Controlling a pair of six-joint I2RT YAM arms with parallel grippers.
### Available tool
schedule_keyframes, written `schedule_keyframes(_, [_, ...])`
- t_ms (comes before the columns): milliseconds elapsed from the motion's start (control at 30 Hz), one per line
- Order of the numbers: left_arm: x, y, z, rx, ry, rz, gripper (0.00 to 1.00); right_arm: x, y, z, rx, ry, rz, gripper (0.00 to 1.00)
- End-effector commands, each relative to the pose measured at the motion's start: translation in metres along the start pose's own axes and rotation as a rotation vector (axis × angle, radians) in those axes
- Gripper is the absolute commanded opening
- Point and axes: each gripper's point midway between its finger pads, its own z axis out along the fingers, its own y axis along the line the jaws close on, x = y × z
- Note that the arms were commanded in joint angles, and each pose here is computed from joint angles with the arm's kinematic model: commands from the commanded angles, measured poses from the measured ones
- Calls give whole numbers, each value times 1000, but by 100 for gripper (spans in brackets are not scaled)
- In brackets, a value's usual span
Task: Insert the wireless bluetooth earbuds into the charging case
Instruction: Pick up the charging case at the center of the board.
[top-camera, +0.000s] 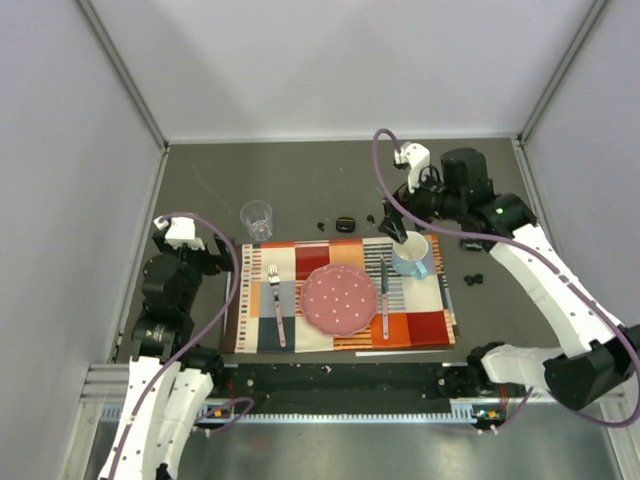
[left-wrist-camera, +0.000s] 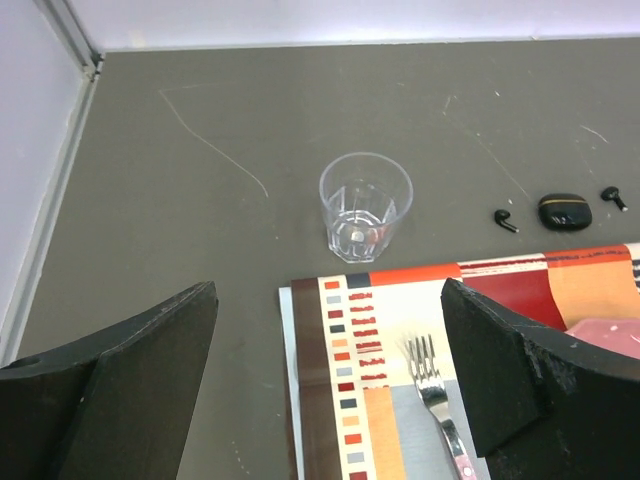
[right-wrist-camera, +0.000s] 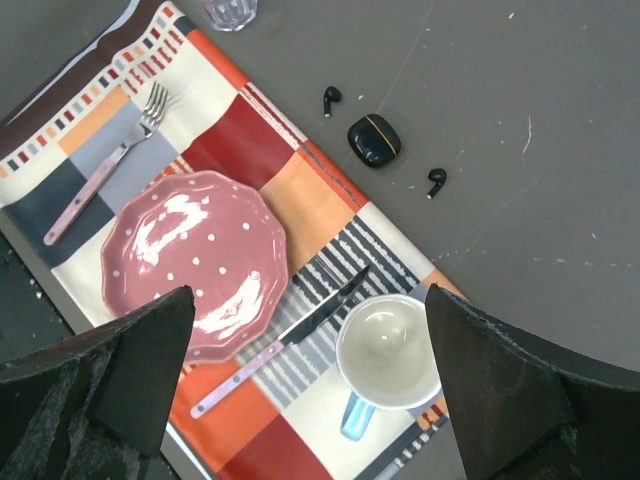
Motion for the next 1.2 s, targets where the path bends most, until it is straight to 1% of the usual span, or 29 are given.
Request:
schedule_keyframes(0, [-9, -11, -2, 54, -2, -31, 99, 8, 11, -10, -43, 26, -68, 98])
schedule_keyframes(133, [-6, -12, 1, 55, 12, -51, 99, 16, 3, 6, -55, 71, -137, 96])
schedule_keyframes(200, [-4, -13, 2, 59, 25, -46, 99, 16, -10, 20, -26, 106, -156, 94])
schedule_keyframes(267, [2, -11, 5, 51, 47, -44, 99, 13, -19, 30, -2, 132, -135, 93])
schedule_keyframes(300, [1, -12, 5, 53, 46, -43, 99, 1, -25, 31, 33, 118, -116, 92])
schedule_keyframes(333, [1, -12, 5, 56, 47, -41, 99, 5, -31, 42, 48, 150, -86, 91])
schedule_keyframes(367, [1, -13, 6, 62, 49, -39, 99, 0, -34, 45, 61, 146, -70, 90])
schedule_keyframes(400, [1, -13, 7, 60, 49, -38, 99, -14, -40, 45, 95, 122, -42, 90])
schedule_keyframes(467, [0, -13, 7, 62, 49, -35, 99, -14, -48, 55, 127, 138, 15, 92])
schedule_keyframes(533, [1, -13, 8, 65, 51, -33, 99, -13, -46, 63, 103, 145, 11, 94])
schedule_keyframes(567, [1, -13, 8, 66, 52, -32, 99, -10, -45, 67, 81, 153, -3, 98])
schedule_keyframes(600, [1, -13, 7, 65, 51, -30, 99, -7, -39, 71, 27, 157, -50, 98])
schedule_keyframes(667, [2, -12, 8, 60, 50, -28, 99, 3, -35, 82, -28, 181, -92, 99])
schedule_keyframes(700, [2, -12, 8, 60, 50, -28, 99, 6, -39, 86, -29, 190, -126, 99])
schedule_keyframes(767, [2, -12, 8, 60, 53, -27, 99, 17, -53, 101, 17, 236, -128, 99])
schedule_keyframes(833, [4, -13, 9, 63, 60, -27, 99, 21, -56, 109, 0, 249, -168, 99])
schedule_keyframes(900, [4, -13, 9, 65, 58, -26, 99, 24, -51, 120, -65, 240, -227, 99])
schedule_keyframes(967, [4, -12, 10, 63, 58, -26, 99, 18, -51, 127, -74, 204, -265, 99])
schedule_keyframes(1000, [4, -12, 10, 63, 58, -24, 99, 13, -54, 133, -67, 165, -285, 99])
schedule_keyframes(1067, [5, -13, 10, 68, 60, -23, 99, 11, -49, 140, -105, 137, -314, 98])
schedule_keyframes(1167, [6, -13, 11, 68, 58, -21, 99, 12, -53, 161, -108, 119, -364, 95])
